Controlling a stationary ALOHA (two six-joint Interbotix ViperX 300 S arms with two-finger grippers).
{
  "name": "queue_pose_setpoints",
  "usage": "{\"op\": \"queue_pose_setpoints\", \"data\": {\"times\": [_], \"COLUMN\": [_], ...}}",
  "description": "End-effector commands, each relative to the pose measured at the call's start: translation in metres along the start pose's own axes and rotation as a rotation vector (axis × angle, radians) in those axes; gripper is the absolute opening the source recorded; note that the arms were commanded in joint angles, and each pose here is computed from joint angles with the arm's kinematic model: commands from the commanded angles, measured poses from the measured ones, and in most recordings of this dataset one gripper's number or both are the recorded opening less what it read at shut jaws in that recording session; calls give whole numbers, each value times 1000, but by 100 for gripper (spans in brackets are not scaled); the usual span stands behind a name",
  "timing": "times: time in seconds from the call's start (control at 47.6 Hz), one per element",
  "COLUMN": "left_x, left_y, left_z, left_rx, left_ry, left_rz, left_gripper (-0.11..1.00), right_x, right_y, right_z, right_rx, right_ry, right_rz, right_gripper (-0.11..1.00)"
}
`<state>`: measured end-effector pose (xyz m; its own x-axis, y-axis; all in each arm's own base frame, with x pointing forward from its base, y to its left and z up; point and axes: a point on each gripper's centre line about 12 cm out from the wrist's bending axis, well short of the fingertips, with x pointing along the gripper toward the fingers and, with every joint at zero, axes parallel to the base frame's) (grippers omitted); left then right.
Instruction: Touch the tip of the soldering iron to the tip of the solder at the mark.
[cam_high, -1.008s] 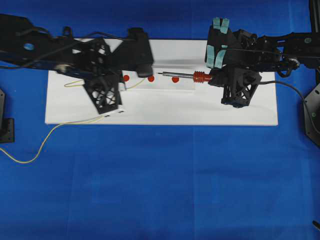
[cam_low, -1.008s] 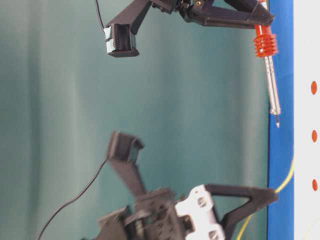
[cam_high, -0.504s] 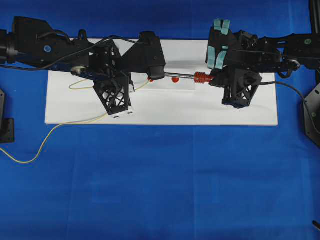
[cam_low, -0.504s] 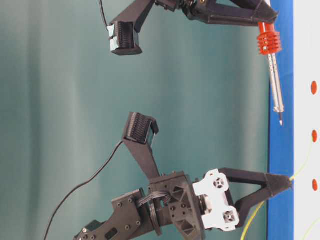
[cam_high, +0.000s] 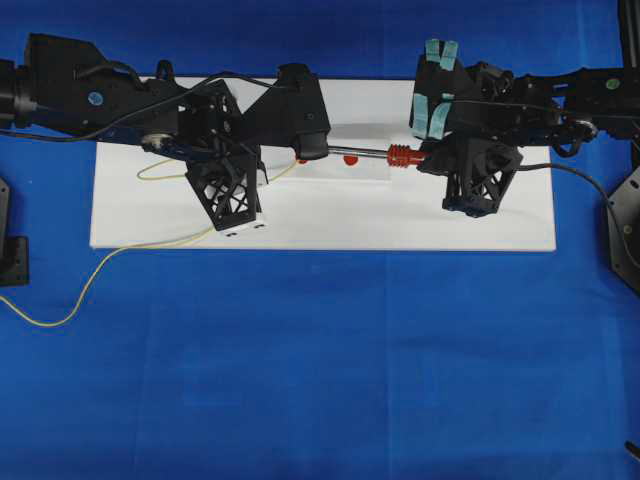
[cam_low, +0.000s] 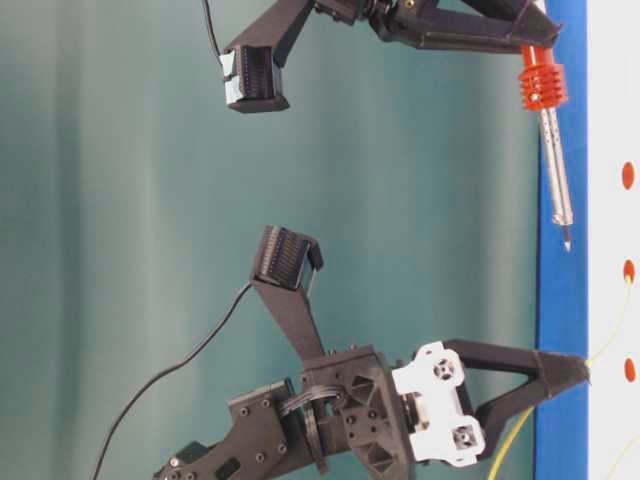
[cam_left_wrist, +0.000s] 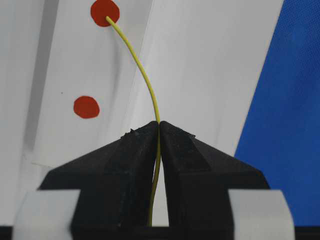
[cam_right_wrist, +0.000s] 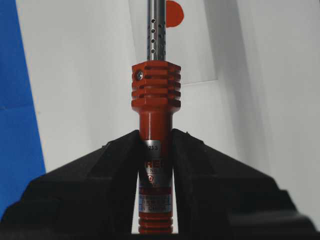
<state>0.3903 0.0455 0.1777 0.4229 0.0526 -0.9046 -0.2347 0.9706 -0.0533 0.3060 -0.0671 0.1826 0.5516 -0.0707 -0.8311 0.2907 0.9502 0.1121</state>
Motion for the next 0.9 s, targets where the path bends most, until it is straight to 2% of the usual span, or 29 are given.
{"op": "queue_pose_setpoints", "data": {"times": [0.0,0.399,0.882], "left_x": [-6,-4,-4], "left_y": [-1,-1,-1], "left_z": [4,3,3], "left_rx": [1,6,9], "left_ry": [-23,-23,-17], "left_rz": [-4,-4,-3], "left_gripper": [3,3,3], "right_x": [-5,0,27], "right_y": [1,1,0], "right_z": [9,11,20], "right_rx": [-7,-7,-2], "right_ry": [-35,-34,23], "right_rz": [1,0,-6], "right_gripper": [6,6,6]}}
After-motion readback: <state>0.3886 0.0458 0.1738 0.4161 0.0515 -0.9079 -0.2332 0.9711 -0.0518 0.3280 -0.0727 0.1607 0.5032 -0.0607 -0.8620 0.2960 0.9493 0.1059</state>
